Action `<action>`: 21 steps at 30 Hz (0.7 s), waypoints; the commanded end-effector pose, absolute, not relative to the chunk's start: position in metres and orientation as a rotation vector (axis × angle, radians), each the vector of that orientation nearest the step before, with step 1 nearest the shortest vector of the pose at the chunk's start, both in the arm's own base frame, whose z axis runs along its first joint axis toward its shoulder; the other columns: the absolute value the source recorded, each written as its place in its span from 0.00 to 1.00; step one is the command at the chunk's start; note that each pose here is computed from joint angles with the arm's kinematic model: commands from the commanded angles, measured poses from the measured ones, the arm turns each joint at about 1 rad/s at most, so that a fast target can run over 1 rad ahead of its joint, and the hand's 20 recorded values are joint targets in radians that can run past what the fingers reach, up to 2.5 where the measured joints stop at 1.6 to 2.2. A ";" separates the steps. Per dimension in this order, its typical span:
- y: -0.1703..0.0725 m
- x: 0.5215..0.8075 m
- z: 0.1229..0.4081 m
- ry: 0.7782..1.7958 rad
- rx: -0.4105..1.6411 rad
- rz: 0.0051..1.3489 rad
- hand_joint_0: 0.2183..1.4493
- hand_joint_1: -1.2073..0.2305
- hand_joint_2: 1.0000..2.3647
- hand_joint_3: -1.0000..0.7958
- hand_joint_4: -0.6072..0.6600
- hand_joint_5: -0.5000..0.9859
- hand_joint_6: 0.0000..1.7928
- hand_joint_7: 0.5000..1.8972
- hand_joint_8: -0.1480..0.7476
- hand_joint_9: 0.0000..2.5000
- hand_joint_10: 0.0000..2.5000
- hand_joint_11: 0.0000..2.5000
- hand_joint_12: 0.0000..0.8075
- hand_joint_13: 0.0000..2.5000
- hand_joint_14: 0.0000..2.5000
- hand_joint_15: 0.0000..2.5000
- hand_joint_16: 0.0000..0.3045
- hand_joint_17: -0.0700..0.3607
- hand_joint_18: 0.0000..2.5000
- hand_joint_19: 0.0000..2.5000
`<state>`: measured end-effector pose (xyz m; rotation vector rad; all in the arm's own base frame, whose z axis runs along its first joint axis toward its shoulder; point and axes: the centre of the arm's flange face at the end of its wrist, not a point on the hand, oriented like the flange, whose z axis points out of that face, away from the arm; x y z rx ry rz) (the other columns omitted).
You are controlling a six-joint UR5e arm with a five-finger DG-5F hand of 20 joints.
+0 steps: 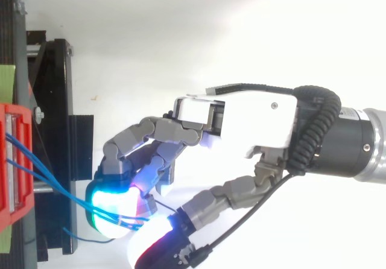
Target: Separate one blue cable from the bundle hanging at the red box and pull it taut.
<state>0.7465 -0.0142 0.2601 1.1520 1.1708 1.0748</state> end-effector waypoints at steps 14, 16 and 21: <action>-0.014 0.746 0.260 1.170 1.153 1.077 0.32 0.41 0.02 0.43 0.59 0.21 0.47 0.48 0.58 0.33 0.01 0.42 0.55 0.25 0.01 0.29 0.18 0.45 0.37 0.34; -0.014 0.746 0.260 1.170 1.153 1.077 0.32 0.39 0.02 0.48 0.60 0.21 0.47 0.51 0.59 0.33 0.01 0.43 0.55 0.26 0.01 0.29 0.18 0.45 0.37 0.33; -0.014 0.746 0.260 1.171 1.154 1.076 0.35 0.33 0.02 0.49 0.58 0.20 0.48 0.47 0.58 0.34 0.01 0.43 0.55 0.26 0.01 0.29 0.18 0.45 0.37 0.33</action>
